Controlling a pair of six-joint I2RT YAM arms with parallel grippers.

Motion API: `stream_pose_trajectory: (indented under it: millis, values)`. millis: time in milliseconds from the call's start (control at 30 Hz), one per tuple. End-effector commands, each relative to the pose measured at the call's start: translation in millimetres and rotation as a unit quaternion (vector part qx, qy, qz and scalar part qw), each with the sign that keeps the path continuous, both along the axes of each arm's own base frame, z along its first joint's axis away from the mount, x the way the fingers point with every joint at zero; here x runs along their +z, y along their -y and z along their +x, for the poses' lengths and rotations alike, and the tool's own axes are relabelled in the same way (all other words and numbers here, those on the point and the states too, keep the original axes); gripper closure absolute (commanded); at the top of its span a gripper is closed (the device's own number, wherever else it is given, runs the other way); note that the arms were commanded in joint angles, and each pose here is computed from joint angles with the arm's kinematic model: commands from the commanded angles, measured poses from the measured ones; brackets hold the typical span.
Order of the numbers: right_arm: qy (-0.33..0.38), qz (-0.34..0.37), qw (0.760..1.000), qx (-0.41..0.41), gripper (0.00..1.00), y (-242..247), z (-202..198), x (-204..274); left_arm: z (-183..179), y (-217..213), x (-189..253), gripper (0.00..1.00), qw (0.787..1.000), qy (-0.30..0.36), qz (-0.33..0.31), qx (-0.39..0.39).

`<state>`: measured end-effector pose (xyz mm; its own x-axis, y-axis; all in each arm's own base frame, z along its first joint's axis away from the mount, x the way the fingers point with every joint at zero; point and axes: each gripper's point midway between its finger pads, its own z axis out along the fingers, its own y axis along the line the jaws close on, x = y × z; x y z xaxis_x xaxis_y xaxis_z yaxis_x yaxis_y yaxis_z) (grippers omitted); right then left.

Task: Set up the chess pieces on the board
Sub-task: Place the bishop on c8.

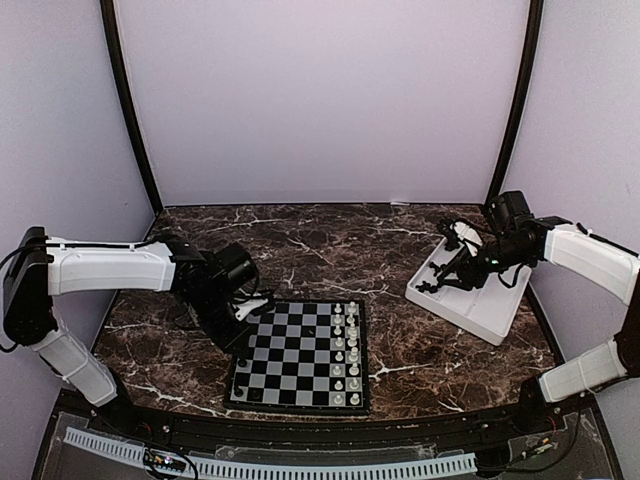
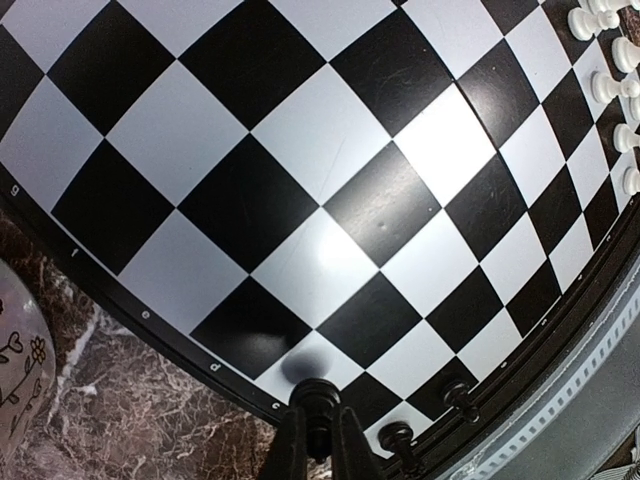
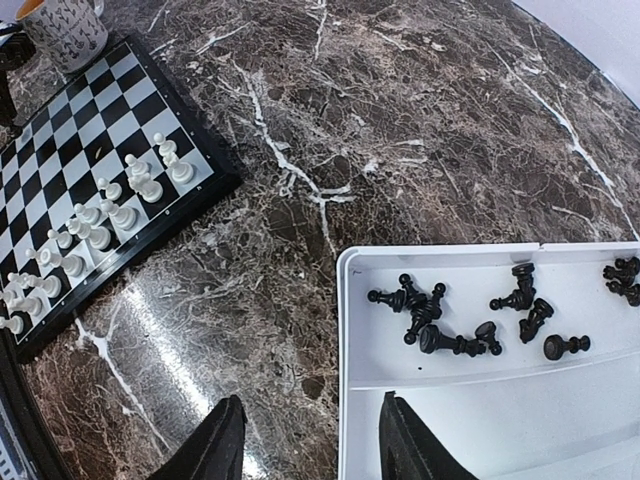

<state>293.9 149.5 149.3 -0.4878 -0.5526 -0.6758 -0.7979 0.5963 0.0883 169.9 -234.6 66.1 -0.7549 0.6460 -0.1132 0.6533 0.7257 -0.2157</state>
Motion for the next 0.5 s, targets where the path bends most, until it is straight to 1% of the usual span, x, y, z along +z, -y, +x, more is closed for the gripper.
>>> stream_pose_trajectory:
  millis: [0, 100, 467]
  values:
    - [0.011, 0.007, 1.000, 0.008, 0.53, -2.8, 3.6, 9.4, 1.9, -0.3, -0.2, 0.94, 1.000, 0.012, 0.004, 0.001]
    - [0.010, 0.007, 1.000, 0.008, 0.53, -3.2, 4.1, 9.2, 2.4, 1.9, -0.6, 0.94, 1.000, 0.013, -0.002, 0.001]
    - [0.008, 0.006, 1.000, 0.009, 0.53, -3.0, 3.9, 7.8, -1.2, -0.8, -5.3, 0.94, 1.000, -0.002, 0.012, 0.001]
